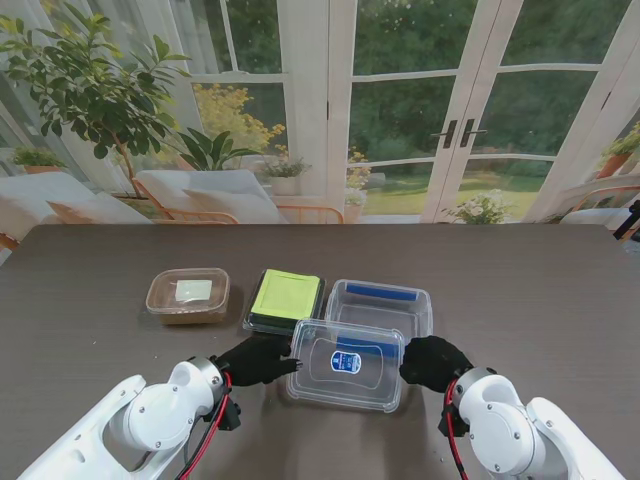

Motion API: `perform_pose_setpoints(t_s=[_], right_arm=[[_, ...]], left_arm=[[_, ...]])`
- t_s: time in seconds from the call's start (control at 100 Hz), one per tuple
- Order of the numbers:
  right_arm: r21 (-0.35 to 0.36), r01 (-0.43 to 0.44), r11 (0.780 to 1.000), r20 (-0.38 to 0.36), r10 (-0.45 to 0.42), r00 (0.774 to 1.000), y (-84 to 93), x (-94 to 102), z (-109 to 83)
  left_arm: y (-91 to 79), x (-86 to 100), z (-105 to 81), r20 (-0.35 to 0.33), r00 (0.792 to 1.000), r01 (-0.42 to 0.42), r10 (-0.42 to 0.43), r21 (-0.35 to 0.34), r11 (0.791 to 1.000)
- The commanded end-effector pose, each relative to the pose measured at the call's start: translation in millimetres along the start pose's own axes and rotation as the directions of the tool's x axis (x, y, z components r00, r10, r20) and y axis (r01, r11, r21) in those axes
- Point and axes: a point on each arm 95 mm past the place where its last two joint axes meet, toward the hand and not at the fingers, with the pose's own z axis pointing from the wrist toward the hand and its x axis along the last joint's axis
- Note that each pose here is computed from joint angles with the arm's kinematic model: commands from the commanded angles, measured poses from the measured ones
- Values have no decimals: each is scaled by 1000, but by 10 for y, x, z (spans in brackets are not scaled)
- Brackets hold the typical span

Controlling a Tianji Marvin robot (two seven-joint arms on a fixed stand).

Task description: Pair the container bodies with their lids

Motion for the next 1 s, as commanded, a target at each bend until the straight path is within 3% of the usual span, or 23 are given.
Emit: perform_pose_setpoints(t_s=[0.0,0.99], right_arm=[[0,-20,1000,-26,20,999,16,99,14],[-61,-48,997,45,50,998,434,-126,236]], left_arm=[[37,185,81,-58,998,17,-18,-24,1000],[-250,351,654,-109,992,61,-70,-87,994]])
